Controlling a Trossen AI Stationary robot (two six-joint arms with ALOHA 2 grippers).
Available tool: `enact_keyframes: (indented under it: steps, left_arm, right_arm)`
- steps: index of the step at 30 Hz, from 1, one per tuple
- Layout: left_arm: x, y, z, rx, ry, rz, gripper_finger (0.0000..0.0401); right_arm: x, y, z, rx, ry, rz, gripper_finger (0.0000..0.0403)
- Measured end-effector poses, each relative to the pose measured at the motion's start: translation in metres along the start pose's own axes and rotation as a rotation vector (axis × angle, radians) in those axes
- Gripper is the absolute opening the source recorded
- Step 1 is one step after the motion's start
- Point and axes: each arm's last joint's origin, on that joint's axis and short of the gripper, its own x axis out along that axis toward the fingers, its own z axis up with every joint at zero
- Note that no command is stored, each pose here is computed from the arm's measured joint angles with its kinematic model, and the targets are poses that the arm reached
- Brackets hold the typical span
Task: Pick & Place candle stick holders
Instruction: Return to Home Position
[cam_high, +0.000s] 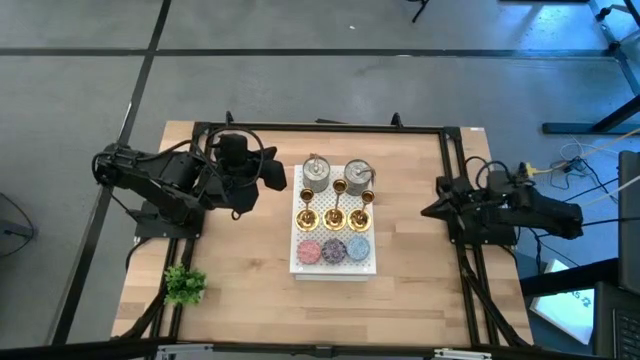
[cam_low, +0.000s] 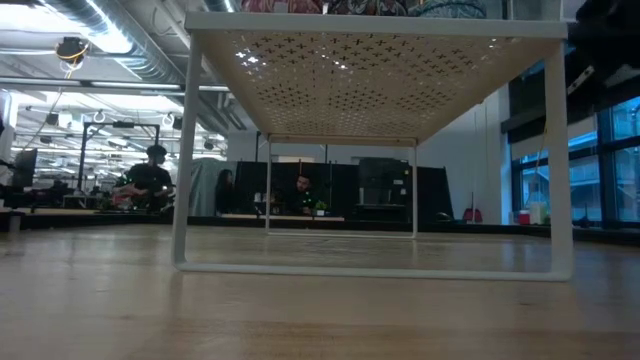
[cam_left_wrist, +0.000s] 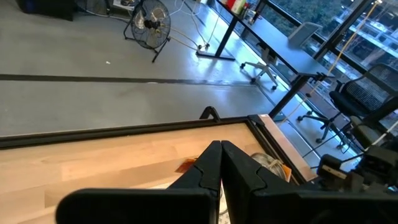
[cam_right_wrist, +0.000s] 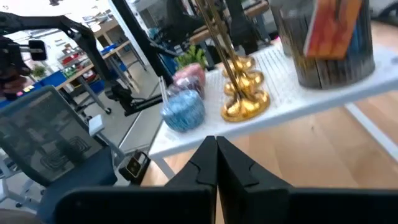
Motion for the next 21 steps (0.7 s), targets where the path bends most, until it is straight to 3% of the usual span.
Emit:
enact_keyframes:
  steps: [17,21]
  left_arm:
    - [-0.001,0.0,-0.001,0.004,0.028,-0.012,0.0004]
    - [-0.001,-0.001,-0.002,0.058,0.058,-0.024,0.0004]
  right_arm:
    - [0.017,-0.015,-0.02,0.073,0.006,-0.014,0.0]
    - [0.018,-0.015,-0.02,0.063,0.014,0.003,0.0]
